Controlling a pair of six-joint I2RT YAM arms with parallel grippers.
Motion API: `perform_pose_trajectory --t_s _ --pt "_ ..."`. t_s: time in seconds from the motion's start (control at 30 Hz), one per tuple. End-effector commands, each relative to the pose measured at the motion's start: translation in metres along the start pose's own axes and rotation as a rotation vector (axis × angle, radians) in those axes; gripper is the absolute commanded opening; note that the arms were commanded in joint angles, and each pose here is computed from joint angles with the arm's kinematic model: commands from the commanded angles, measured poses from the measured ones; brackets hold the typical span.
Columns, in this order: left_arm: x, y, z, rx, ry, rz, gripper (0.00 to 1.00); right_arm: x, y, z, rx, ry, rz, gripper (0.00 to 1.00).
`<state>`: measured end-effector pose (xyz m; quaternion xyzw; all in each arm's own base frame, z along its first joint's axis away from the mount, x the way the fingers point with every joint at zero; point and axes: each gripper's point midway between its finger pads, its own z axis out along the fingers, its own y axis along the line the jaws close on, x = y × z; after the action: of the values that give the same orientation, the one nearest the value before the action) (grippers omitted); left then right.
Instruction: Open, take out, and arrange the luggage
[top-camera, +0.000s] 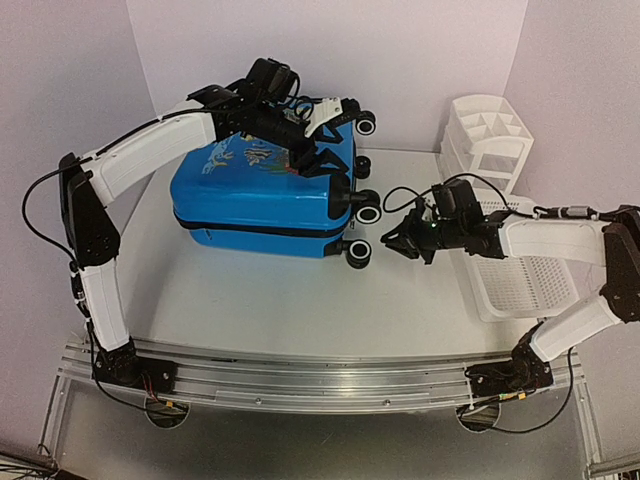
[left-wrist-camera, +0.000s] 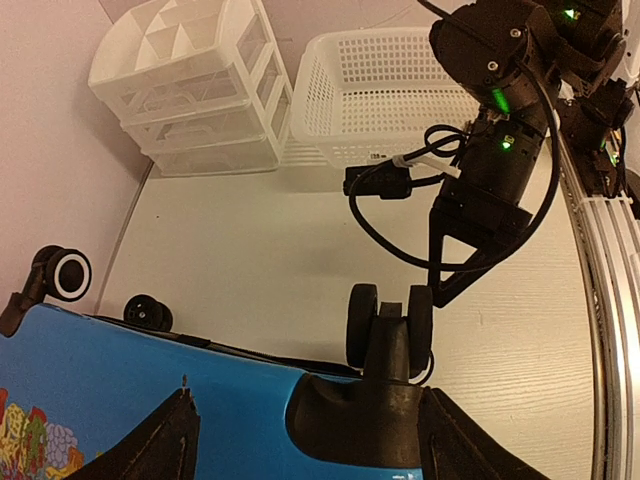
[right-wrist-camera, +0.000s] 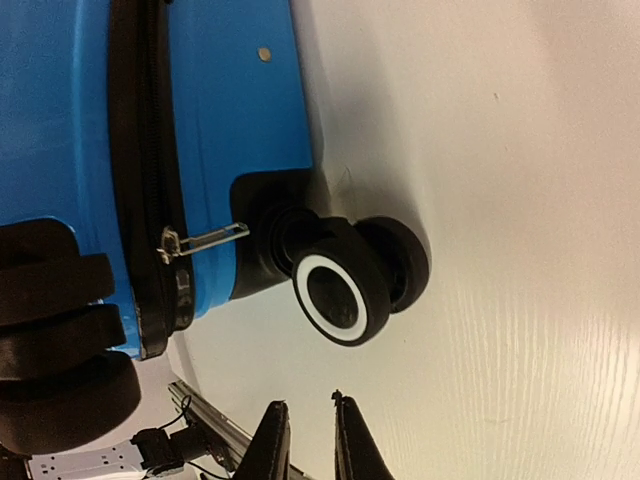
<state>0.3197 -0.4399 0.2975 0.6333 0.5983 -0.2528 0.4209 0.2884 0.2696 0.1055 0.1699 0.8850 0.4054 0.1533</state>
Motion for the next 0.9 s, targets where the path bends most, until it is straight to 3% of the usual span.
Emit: perform_pose_trajectory --t_s 0.0,0.2,0.87 --pt "-0.015 0.008 0.009 -0.023 -0.038 -0.021 0.74 0.013 0.012 0.002 -0.038 0.077 0.074 0.11" --pt "-0.010 0.005 0.030 -0.008 -0.022 -0.023 0.73 0.002 0.048 0.025 -0.198 0.084 0.116 0.09" --pt "0.009 -0.034 0.049 0.108 0.033 -0.010 0.74 -0.056 0.074 0.044 -0.241 -0.062 0.091 0.07"
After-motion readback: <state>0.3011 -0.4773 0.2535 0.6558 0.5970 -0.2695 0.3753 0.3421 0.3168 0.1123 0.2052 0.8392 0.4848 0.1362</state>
